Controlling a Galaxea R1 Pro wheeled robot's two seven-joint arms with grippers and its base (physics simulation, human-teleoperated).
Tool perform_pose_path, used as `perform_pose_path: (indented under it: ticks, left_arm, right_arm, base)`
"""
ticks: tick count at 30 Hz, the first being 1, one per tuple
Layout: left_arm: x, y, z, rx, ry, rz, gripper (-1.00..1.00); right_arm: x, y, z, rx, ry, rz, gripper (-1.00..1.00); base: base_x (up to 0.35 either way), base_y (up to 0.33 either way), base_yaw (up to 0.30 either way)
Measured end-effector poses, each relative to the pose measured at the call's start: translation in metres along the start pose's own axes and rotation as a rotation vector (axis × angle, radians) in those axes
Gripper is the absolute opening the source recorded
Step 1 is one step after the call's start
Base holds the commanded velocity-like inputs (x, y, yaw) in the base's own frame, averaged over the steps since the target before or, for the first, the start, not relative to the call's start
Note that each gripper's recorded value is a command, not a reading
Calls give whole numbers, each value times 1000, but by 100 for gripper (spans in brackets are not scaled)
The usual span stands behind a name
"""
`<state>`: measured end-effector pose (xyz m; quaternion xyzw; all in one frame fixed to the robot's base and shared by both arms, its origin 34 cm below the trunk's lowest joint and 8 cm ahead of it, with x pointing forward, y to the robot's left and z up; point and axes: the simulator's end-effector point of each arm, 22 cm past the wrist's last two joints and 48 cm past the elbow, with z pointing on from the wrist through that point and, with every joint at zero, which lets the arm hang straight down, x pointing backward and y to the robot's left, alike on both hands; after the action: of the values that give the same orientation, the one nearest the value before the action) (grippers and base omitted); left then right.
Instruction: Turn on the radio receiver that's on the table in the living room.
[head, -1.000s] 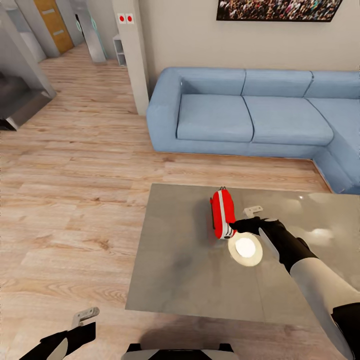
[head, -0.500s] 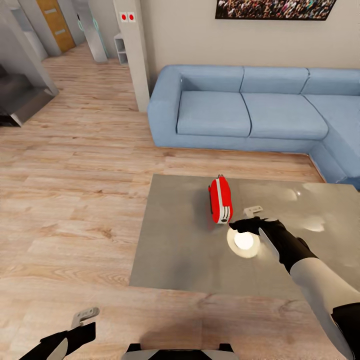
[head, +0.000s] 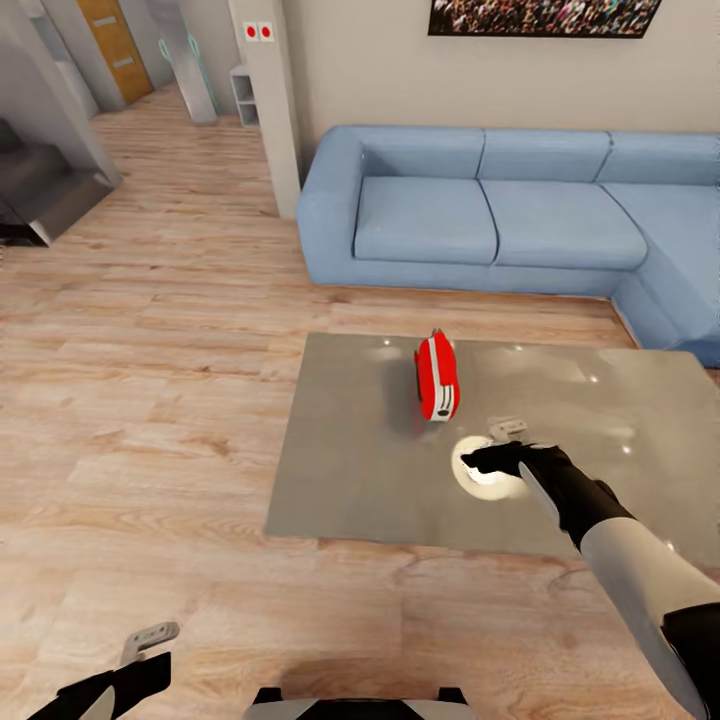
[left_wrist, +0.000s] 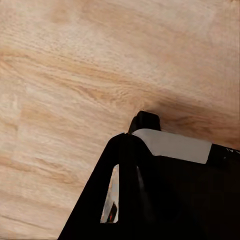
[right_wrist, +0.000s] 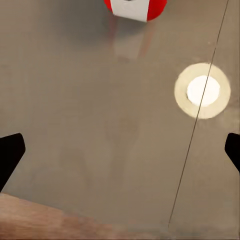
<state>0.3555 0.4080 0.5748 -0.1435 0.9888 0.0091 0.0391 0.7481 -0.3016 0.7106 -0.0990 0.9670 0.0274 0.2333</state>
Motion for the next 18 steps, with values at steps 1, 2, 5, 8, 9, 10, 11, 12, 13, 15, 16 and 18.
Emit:
perform_pose_path:
  ticks: [1, 2, 5, 8, 9, 10, 11, 12, 13, 15, 16, 18]
  left_arm:
    - [0, 6, -1, -16, 0, 0, -100]
    - [0, 12, -1, -34, -2, 1, -100]
    - [-4, 32, -3, -100, -26, 6, -100]
    - [-5, 53, -6, -176, -51, 9, -100]
    - [-4, 58, -7, -195, -55, 10, -100]
    - [-4, 62, -8, -209, -57, 10, -100]
    - [-4, 65, -9, -218, -58, 10, -100]
    - [-4, 66, -9, -224, -59, 11, -100]
    - [-4, 67, -9, -226, -60, 11, -100]
    - [-3, 68, -9, -230, -60, 11, -100]
    - [-3, 67, -9, -231, -60, 11, -100]
    - [-3, 68, -9, -232, -60, 12, -100]
  right_arm:
    - [10, -2, 3, 4, 19, 6, 100]
    - [20, -5, 5, 7, 32, 11, 100]
    - [53, -13, 12, 18, 76, 27, 100]
    - [94, -21, 17, 32, 136, 46, 100]
    - [107, -23, 17, 37, 155, 51, 100]
    - [120, -25, 17, 42, 175, 57, 100]
    - [132, -28, 17, 46, 192, 61, 100]
    - [143, -30, 17, 51, 205, 65, 100]
    - [148, -30, 17, 53, 211, 67, 100]
    - [170, -32, 15, 59, 236, 73, 100]
    - [181, -32, 15, 62, 249, 76, 100]
    - [203, -29, 13, 64, 272, 80, 100]
  base:
    - [-301, 0, 0]
    - [-206, 0, 0]
    - [-90, 0, 0]
    - [-24, 0, 0]
    - [-9, 0, 0]
    - [-6, 0, 0]
    - [-4, 0, 0]
    - [-3, 0, 0]
    - [-2, 0, 0]
    - [-1, 0, 0]
    - [0, 0, 0]
    - [0, 0, 0]
